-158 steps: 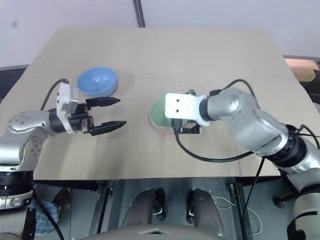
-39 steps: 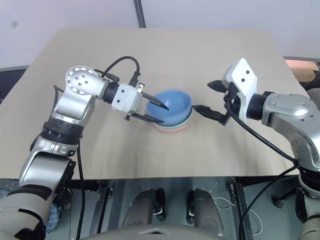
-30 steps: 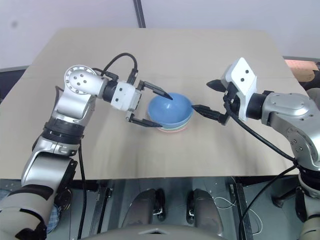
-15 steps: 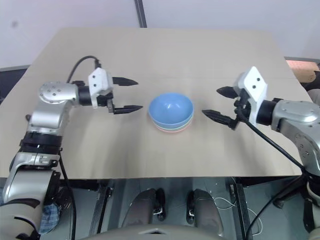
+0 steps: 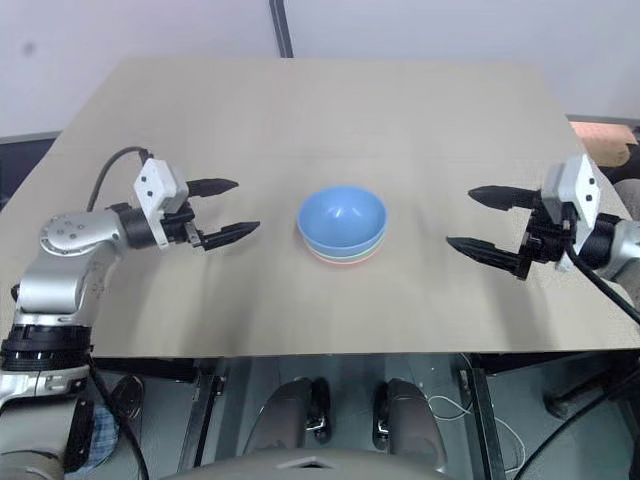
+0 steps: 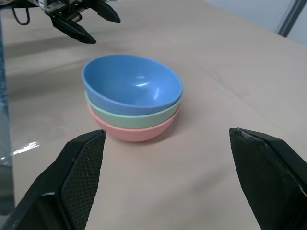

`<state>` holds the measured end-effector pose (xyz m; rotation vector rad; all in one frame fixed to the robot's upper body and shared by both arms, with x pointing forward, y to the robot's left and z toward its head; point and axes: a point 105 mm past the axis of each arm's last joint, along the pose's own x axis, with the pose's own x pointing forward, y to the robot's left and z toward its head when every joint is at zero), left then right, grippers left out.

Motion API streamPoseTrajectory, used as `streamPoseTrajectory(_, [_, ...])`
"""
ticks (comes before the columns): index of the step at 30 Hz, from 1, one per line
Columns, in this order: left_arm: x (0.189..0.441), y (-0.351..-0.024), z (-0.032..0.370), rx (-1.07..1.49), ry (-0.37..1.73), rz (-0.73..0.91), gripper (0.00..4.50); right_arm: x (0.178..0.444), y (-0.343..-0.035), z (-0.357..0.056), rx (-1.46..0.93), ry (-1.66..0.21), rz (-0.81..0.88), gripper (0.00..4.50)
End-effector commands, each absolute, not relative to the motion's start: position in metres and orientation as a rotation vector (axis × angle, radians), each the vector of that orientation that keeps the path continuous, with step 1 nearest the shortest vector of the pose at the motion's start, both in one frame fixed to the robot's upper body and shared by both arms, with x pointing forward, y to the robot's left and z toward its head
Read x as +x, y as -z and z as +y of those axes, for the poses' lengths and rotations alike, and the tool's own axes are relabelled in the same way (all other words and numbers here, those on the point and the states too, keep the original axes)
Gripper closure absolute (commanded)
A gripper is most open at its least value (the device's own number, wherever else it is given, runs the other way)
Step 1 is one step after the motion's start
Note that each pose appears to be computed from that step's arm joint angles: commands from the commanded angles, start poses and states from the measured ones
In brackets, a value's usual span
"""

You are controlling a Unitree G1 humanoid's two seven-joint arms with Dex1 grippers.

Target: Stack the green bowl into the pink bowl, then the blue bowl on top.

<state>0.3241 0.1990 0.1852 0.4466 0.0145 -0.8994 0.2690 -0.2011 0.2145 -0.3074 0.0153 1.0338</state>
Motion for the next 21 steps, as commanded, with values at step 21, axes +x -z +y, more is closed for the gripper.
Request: streamPoseTrajectory(21, [0.321, -0.195, 0.196, 0.474, 0.888, -0.034, 0.09, 0.292, -0.205, -0.232, -0.332, -0.799, -0.145, 0.00])
